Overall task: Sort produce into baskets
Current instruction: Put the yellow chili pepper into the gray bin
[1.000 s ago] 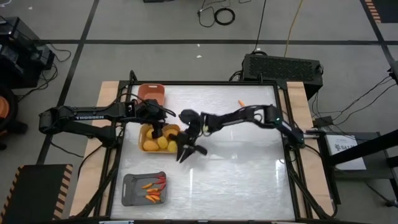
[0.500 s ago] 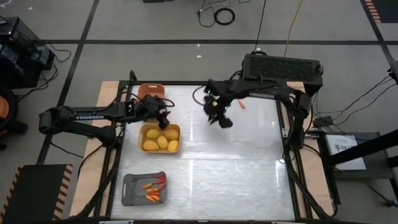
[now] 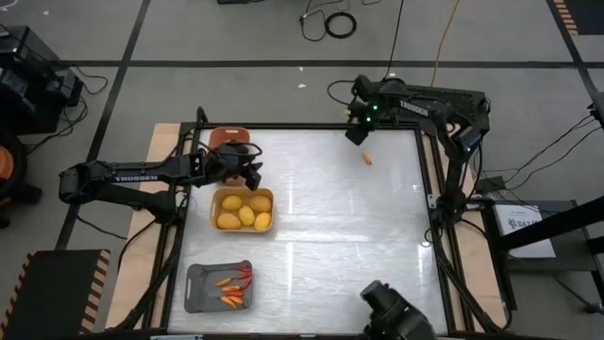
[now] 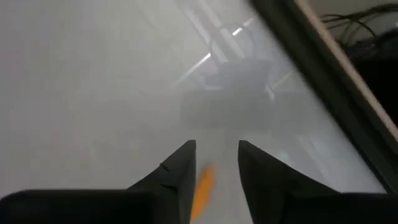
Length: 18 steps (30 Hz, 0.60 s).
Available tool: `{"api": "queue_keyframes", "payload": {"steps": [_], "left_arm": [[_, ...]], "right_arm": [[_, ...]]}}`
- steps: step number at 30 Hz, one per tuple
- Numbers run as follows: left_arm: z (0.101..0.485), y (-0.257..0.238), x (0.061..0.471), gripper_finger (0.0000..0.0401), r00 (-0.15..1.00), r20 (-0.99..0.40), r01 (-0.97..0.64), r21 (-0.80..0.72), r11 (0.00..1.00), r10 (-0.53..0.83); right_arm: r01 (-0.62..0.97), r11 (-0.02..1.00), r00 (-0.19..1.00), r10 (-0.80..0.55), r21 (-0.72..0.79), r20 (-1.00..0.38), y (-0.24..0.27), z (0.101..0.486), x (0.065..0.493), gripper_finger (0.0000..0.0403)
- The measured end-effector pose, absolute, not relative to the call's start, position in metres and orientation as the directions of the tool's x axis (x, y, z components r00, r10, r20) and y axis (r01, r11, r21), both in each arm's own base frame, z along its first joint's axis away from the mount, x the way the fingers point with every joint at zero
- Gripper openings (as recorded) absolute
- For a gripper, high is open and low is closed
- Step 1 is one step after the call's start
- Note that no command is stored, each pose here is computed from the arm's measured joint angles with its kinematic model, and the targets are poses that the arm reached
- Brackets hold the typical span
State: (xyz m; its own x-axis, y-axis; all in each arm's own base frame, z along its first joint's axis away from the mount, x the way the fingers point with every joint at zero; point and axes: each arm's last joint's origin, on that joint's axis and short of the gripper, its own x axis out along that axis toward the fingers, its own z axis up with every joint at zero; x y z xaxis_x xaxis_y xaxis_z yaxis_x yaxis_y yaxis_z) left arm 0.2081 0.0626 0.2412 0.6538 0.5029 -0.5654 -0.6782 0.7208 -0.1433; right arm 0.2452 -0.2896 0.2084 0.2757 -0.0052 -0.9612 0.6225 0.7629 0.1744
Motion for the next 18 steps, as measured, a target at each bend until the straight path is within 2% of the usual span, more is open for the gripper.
{"api": "queue_keyframes", "payload": {"steps": [9,13,18], "left_arm": [[0.242,0.063,0.208,0.0173,0.652,-0.554,-0.686,-0.14,0.714,0.517],[0.242,0.063,0.208,0.0173,0.65,-0.558,-0.686,-0.138,0.715,0.516],[0.24,0.062,0.207,0.0173,0.651,-0.578,-0.674,-0.141,0.725,0.492]], "right_arm": [[0.712,0.672,0.21,0.075,0.205,-0.975,-0.294,0.173,0.244,0.0207],[0.747,0.632,0.175,0.111,0.205,-0.978,-0.285,0.158,0.24,0.0218],[0.777,0.598,0.149,0.128,0.196,-0.981,-0.271,0.138,0.236,0.0211]]}}
